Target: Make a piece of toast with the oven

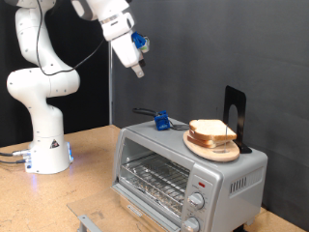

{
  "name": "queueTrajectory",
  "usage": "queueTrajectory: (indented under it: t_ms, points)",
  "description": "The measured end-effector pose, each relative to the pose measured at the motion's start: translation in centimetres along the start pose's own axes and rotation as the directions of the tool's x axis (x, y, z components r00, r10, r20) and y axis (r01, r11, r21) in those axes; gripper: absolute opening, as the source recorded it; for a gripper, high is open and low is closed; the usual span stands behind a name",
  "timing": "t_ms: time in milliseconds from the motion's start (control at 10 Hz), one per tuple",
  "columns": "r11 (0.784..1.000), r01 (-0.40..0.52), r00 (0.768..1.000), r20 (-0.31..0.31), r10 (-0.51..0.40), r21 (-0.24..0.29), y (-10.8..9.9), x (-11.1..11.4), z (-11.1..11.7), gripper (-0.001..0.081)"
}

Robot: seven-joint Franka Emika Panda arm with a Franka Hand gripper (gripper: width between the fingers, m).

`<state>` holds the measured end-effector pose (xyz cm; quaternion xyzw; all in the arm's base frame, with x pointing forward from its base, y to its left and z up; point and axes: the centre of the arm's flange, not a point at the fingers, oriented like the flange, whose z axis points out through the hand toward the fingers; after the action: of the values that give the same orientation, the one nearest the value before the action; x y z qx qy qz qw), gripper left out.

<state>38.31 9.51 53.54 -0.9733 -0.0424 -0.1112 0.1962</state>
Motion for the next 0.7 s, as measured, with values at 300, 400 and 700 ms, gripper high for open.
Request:
queueTrajectory:
  t_ms: [300, 400, 700]
  points:
    - [0.999, -0.028, 1.0, -0.013, 0.027, -0.03, -1.9, -1.1, 1.3, 0.0809]
    - [0.998, -0.047, 0.998, -0.033, 0.046, -0.039, -2.2, -1.1, 1.9, 0.0809]
    - [0.995, -0.069, 0.996, -0.059, 0.065, -0.071, -2.6, -1.5, 4.6, 0.0809]
